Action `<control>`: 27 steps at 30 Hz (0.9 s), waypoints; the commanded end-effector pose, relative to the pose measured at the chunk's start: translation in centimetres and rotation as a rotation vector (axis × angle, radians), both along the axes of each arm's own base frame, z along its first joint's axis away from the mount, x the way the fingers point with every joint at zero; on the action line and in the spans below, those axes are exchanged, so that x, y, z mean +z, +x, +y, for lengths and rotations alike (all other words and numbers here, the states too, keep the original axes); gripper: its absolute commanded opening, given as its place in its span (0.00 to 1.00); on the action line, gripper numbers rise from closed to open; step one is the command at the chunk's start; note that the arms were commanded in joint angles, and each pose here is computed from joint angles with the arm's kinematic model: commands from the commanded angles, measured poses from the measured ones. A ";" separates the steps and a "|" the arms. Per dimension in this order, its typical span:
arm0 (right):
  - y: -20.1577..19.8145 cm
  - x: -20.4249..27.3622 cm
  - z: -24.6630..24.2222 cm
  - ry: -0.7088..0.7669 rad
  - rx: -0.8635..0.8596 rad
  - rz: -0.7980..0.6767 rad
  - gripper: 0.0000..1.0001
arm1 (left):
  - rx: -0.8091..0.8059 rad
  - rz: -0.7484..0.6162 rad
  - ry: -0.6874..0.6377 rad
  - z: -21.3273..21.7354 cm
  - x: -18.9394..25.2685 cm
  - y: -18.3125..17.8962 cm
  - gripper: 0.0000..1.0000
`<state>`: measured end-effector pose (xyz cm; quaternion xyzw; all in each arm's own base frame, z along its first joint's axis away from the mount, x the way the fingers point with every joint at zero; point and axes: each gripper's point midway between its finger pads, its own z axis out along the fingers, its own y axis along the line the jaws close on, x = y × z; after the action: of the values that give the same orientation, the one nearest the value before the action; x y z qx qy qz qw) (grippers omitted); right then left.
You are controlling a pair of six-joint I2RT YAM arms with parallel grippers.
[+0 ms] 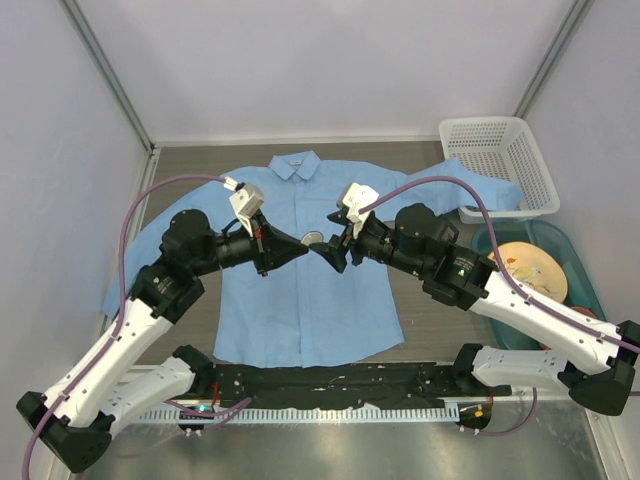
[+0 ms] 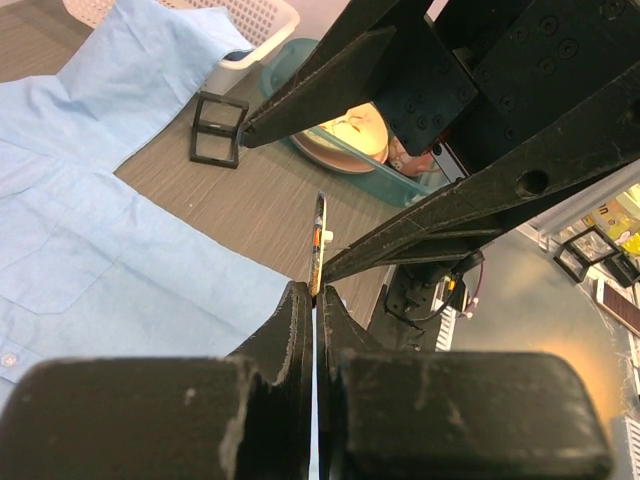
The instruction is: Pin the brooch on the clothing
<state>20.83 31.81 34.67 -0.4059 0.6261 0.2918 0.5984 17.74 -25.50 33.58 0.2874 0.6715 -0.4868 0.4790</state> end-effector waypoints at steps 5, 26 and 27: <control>0.3 2.9 0.2 0.070 -0.012 -0.044 0.53 | -0.026 -0.034 -0.034 -0.2 1.1 -0.3 0.00; -1.2 2.6 0.6 0.085 0.057 0.006 0.08 | -0.040 -0.073 -0.048 -0.2 1.2 -0.6 0.00; -1.1 2.6 0.6 0.084 0.055 0.007 0.07 | -0.043 -0.070 -0.047 -0.2 1.1 -0.7 0.00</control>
<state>19.89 32.44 34.49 -0.4091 0.6265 0.3175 0.5826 17.95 -25.50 33.04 0.2871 0.6703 -0.4849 0.4828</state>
